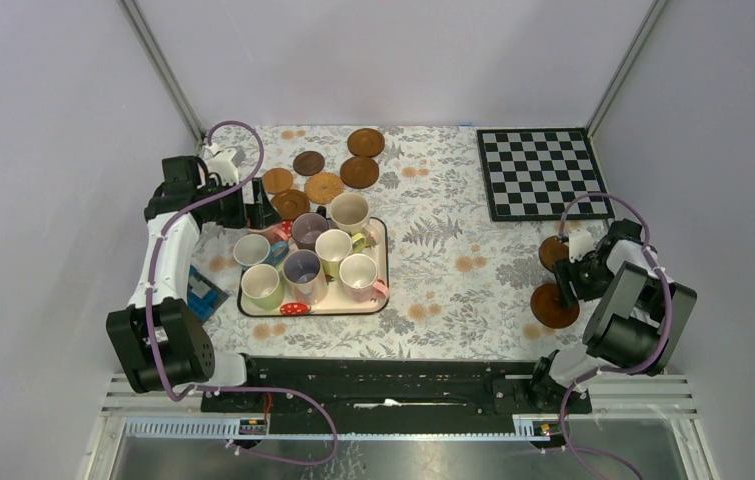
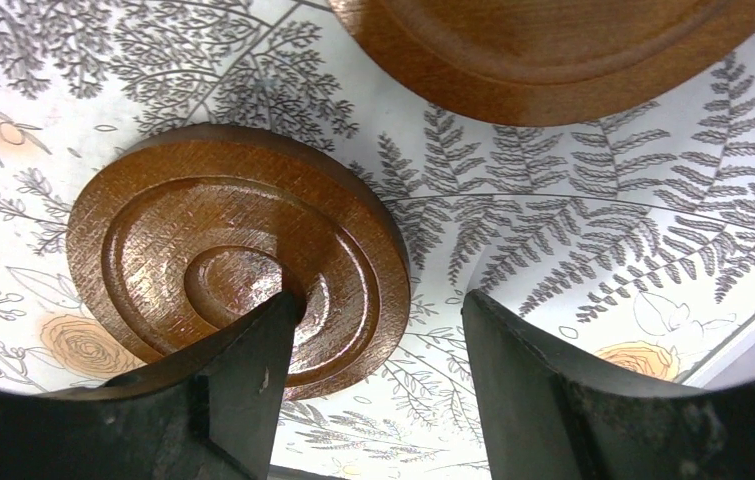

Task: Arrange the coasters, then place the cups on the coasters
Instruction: Move the coaster to the center of the board.

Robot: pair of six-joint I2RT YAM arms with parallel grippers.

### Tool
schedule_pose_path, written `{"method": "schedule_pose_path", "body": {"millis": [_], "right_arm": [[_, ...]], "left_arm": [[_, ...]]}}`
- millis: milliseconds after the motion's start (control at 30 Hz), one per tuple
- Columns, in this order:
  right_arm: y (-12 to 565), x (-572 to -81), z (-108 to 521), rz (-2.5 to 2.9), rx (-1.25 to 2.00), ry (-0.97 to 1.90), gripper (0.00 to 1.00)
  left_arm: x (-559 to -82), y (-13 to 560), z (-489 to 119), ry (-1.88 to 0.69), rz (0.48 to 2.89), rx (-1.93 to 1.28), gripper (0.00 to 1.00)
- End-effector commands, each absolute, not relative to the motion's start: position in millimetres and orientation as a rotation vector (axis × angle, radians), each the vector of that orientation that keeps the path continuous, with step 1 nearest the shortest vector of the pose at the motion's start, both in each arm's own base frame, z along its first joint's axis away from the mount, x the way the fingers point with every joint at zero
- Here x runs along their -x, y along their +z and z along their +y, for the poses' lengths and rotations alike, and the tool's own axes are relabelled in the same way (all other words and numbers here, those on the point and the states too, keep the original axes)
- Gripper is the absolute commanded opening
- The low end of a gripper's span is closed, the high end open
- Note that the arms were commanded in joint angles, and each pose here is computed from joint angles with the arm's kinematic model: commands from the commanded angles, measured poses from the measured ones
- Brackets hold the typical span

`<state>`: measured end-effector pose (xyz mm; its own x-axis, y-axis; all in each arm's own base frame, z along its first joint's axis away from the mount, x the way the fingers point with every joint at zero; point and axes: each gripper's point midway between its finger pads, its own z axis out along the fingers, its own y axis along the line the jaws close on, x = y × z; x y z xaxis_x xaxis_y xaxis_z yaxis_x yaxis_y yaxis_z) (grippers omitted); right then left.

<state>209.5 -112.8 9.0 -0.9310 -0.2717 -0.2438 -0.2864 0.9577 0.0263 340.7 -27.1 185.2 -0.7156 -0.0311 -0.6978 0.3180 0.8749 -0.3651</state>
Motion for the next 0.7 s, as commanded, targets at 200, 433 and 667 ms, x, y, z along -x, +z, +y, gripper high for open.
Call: {"method": "schedule_pose_path", "body": {"millis": [200, 433, 667], "right_arm": [[2, -208, -158, 2.928, 0.393, -0.109, 0.66], [5, -210, -162, 2.925, 0.381, -0.097, 0.67], [25, -220, -156, 2.876, 0.381, -0.039, 0.74]], "left_arm": [[-349, 186, -29, -0.615, 2.258, -0.248, 0.99], [-350, 185, -30, -0.621, 2.26, -0.249, 0.99], [-350, 187, -31, -0.633, 2.255, -0.247, 0.99]]}}
